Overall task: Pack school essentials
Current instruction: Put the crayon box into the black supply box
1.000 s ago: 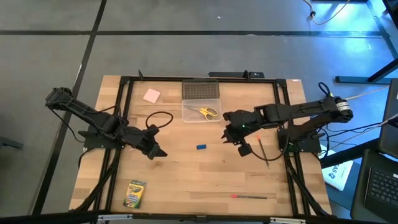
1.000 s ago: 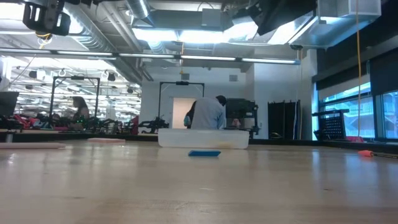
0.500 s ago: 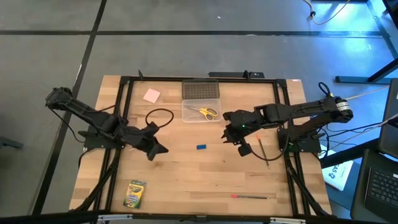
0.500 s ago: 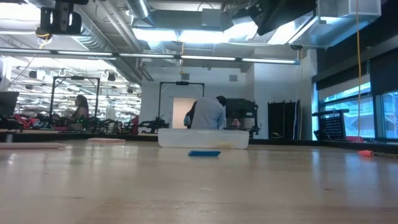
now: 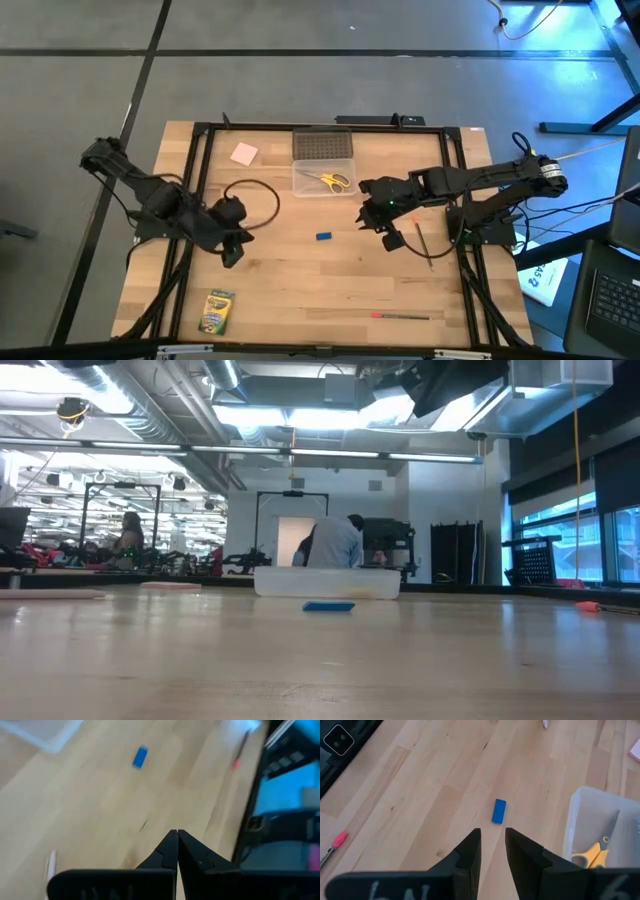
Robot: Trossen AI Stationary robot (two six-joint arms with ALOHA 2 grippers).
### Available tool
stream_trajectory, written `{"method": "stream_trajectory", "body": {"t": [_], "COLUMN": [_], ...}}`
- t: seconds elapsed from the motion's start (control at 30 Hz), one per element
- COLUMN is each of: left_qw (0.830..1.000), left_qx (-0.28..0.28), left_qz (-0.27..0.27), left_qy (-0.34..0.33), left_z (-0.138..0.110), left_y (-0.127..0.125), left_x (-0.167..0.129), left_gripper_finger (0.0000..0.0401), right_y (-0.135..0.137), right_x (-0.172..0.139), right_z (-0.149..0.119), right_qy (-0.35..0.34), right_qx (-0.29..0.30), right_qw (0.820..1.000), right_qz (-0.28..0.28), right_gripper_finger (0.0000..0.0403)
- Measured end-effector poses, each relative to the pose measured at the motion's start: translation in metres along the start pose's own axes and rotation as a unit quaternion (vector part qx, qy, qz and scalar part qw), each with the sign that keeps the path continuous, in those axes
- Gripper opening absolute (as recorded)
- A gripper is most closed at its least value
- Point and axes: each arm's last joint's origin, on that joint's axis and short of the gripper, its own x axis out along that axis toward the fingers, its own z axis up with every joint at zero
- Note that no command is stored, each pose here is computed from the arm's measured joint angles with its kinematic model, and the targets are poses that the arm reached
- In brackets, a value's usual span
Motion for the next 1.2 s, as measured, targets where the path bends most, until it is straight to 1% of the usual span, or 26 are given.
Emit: {"method": "stream_trajectory", "body": {"t": [0.1,0.2,0.27,0.33,0.43,0.47,0.53,0.67,0.83,0.93,1.0,1.2], "left_qw": [0.998,0.991,0.984,0.973,0.948,0.94,0.931,0.931,0.926,0.924,0.917,0.898], "left_qx": [-0.012,-0.047,-0.073,-0.11,-0.191,-0.209,-0.214,-0.192,-0.231,-0.244,-0.266,-0.304], "left_qz": [0.036,0.088,0.114,0.139,0.174,0.182,0.191,0.196,0.182,0.176,0.183,0.204], "left_qy": [0.048,0.094,0.118,0.147,0.188,0.2,0.226,0.242,0.238,0.237,0.234,0.242], "left_z": [-0.004,-0.007,-0.009,-0.013,-0.021,-0.025,-0.034,-0.05,-0.06,-0.064,-0.068,-0.079], "left_y": [-0.009,-0.016,-0.022,-0.026,-0.03,-0.031,-0.034,-0.043,-0.055,-0.06,-0.062,-0.065], "left_x": [0.006,0.012,0.016,0.02,0.026,0.028,0.031,0.035,0.041,0.044,0.046,0.047], "left_gripper_finger": [0.0,0.0,0.0,0.0,0.0,0.0,0.0,0.0,0.0,0.0,0.0,0.0], "right_y": [0.0,-0.001,-0.001,-0.001,-0.001,-0.001,-0.001,-0.001,-0.001,-0.001,-0.001,-0.001], "right_x": [0.0,0.0,0.0,0.0,0.0,0.0,0.0,0.0,0.0,0.0,0.0,0.0], "right_z": [0.0,0.0,0.0,0.0,0.0,0.0,0.0,0.0,0.0,0.0,0.0,0.0], "right_qy": [0.0,-0.001,-0.001,-0.001,-0.001,-0.001,-0.001,-0.001,-0.001,-0.001,-0.001,-0.001], "right_qx": [0.0,0.001,0.001,0.0,0.0,0.0,0.0,-0.003,-0.005,-0.022,-0.038,-0.04], "right_qw": [1.0,1.0,1.0,1.0,1.0,1.0,1.0,1.0,1.0,1.0,0.999,0.999], "right_qz": [0.0,-0.001,-0.001,-0.001,-0.001,-0.001,-0.001,-0.001,-0.001,0.0,0.0,0.0], "right_gripper_finger": [0.0091,0.0091,0.0091,0.0091,0.0091,0.0091,0.0091,0.0091,0.0091,0.0091,0.0091,0.0091]}}
